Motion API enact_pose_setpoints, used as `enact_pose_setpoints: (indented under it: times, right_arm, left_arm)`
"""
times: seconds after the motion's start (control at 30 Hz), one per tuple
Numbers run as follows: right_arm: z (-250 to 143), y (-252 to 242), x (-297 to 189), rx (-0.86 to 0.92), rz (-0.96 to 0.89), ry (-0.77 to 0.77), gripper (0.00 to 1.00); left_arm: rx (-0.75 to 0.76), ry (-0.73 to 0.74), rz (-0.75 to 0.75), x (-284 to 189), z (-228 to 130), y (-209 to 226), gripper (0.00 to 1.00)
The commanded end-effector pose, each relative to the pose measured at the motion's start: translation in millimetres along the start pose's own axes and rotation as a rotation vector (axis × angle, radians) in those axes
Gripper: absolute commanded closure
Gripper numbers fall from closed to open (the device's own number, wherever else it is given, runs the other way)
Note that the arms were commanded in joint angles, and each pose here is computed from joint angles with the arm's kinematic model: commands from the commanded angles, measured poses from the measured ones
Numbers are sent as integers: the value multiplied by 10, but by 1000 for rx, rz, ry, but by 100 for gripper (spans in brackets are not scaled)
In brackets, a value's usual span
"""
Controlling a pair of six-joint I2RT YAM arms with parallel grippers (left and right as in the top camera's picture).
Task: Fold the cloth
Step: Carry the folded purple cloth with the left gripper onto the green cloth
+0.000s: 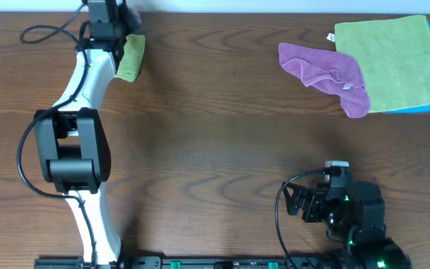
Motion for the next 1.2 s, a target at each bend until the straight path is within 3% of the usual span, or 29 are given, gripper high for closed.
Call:
enact_pose_setpoints:
  times: [0.0, 0.23, 0.53, 1.07, 1.17]
  right_arm:
    - [1, -4, -8, 18, 3, -5, 1]
    - [2, -4, -8, 18, 3, -5, 1]
    - [1, -4, -8, 18, 3, -5, 1]
    - [1, -4, -8, 18, 3, -5, 1]
    - [2, -4, -8, 19, 3, -5, 1]
  left_arm:
    - [43, -35, 26, -30, 108, 22, 95]
    - [40, 0, 58, 5, 41, 118, 94]
    - [37, 122, 116, 201, -296, 333, 94]
    - [27, 310, 217, 113, -561, 588, 94]
    - [24, 335, 230, 95, -591, 627, 89]
Point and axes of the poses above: each gripper's point midway between its finger pads, its own x axis out along the fingers, its own y axis along the line the jaws close on, z = x × y, the point moved 8 cm from there along -x, back along the fingers, and after that the axes turned 6 degrees about x, right-handed, at the moved point
